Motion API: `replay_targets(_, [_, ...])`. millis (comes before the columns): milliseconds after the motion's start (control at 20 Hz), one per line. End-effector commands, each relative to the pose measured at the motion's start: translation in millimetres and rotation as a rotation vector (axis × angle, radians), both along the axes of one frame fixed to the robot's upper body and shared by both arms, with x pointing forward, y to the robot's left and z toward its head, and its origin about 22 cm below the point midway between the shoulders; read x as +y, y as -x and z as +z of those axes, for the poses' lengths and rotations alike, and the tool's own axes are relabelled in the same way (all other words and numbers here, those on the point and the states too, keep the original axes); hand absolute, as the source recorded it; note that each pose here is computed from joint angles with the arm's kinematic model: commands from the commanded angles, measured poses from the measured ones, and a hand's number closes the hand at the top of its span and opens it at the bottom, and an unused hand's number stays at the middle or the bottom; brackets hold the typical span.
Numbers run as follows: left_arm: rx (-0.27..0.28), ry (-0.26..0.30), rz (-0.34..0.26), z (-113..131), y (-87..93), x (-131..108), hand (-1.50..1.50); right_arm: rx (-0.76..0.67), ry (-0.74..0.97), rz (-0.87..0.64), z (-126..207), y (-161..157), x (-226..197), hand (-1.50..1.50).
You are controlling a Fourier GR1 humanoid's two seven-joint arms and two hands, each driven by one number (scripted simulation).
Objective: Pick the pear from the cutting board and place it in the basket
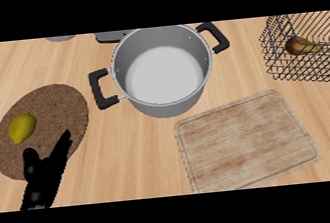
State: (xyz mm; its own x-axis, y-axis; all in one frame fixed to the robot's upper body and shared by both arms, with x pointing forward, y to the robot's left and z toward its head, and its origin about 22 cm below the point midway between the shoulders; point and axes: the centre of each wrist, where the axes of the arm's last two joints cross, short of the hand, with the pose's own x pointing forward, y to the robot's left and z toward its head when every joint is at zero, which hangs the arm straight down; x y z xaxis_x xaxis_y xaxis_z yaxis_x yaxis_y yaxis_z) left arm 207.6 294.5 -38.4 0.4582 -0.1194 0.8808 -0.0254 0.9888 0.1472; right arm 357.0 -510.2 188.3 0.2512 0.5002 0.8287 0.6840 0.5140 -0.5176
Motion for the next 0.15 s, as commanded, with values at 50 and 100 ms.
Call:
replay_targets(50, [0.075,0.004,0.029,-12,6.3,-5,0.00,-0.012,-0.018,-0.079,23,40,-44,-1.50])
replay_targets(100, [0.073,-0.006,0.028,-10,20.2,10,0.00,-0.013,-0.021,-0.065,20,51,-52,-1.50])
